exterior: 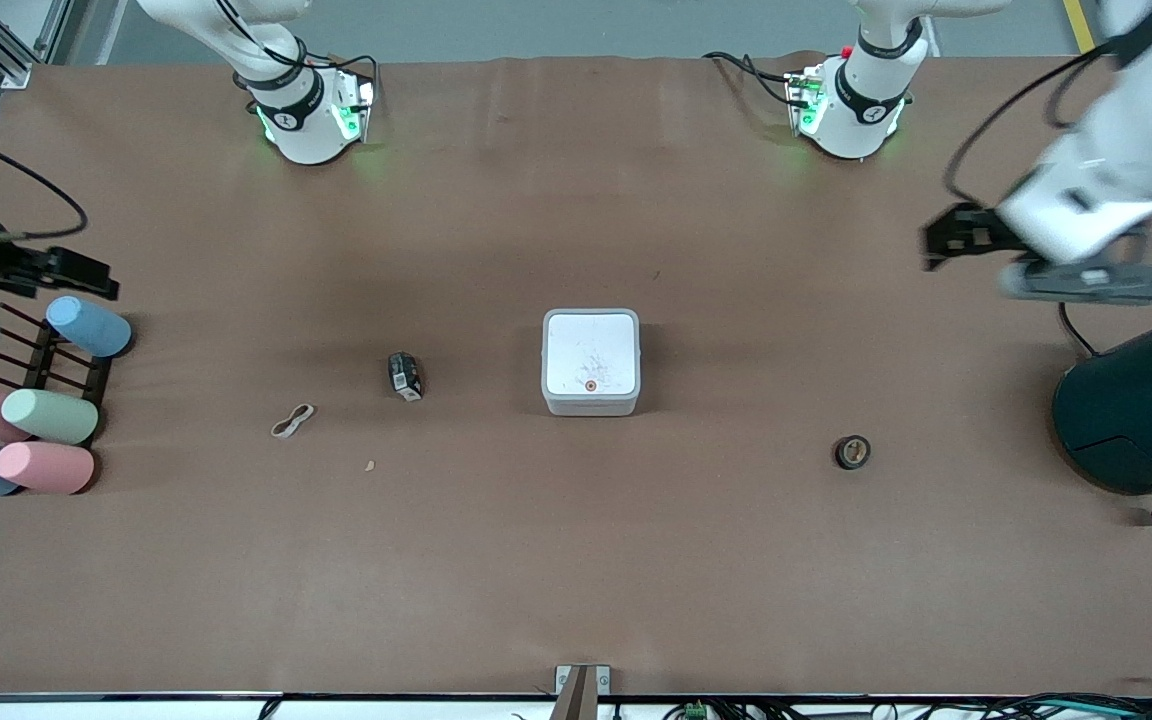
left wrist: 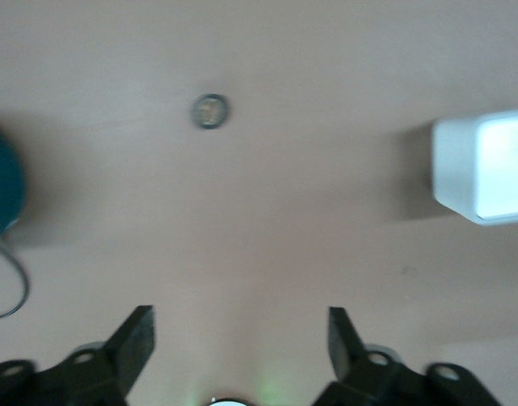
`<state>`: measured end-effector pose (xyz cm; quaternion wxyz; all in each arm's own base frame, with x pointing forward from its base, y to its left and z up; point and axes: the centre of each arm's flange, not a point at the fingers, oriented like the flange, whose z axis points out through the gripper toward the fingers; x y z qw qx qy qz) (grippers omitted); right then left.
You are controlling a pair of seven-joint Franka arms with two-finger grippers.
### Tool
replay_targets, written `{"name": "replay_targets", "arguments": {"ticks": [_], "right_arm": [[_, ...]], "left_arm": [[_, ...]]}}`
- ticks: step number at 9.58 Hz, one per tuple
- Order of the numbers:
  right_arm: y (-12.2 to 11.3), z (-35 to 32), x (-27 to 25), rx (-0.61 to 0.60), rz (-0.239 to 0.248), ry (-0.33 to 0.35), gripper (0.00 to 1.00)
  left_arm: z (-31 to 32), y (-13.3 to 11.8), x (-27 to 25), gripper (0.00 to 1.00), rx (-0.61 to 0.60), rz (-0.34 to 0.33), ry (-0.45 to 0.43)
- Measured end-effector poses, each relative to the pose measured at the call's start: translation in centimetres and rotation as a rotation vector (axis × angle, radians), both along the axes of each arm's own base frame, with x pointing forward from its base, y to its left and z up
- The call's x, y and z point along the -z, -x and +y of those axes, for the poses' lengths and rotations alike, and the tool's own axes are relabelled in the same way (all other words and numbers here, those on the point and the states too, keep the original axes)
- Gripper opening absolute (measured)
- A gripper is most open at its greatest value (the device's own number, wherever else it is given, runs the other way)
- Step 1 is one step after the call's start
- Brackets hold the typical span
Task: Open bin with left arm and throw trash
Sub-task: 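Reach the left gripper to the bin lid while the right gripper reaches the packet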
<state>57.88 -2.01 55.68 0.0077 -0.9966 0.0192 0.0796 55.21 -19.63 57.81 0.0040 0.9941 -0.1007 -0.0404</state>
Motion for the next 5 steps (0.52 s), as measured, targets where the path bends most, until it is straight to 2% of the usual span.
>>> {"name": "replay_targets", "arguments": {"ticks": [2, 3, 4, 5], "right_arm": [[-1.0, 3.4, 4.2, -0.043, -0.037, -0.03, 0.99], [-1.0, 7.3, 7.3, -0.097, -0.05, -0.034, 0.99], [-0.5, 11.1, 10.7, -0.144, -0.072, -0.033, 0.99], [0.0, 14.0, 13.8, -0.181, -0.115, -0.035, 0.99]], "left_arm": [[-12.2, -0.2, 7.1, 0.52, 0.114, -0.037, 0.068], [-16.7, -0.4, 10.7, 0.36, 0.136, -0.065, 0.113], [-20.0, -0.5, 13.7, 0.22, 0.105, -0.087, 0.151], [-22.5, -0.5, 16.3, 0.06, 0.052, -0.1, 0.185]]}}
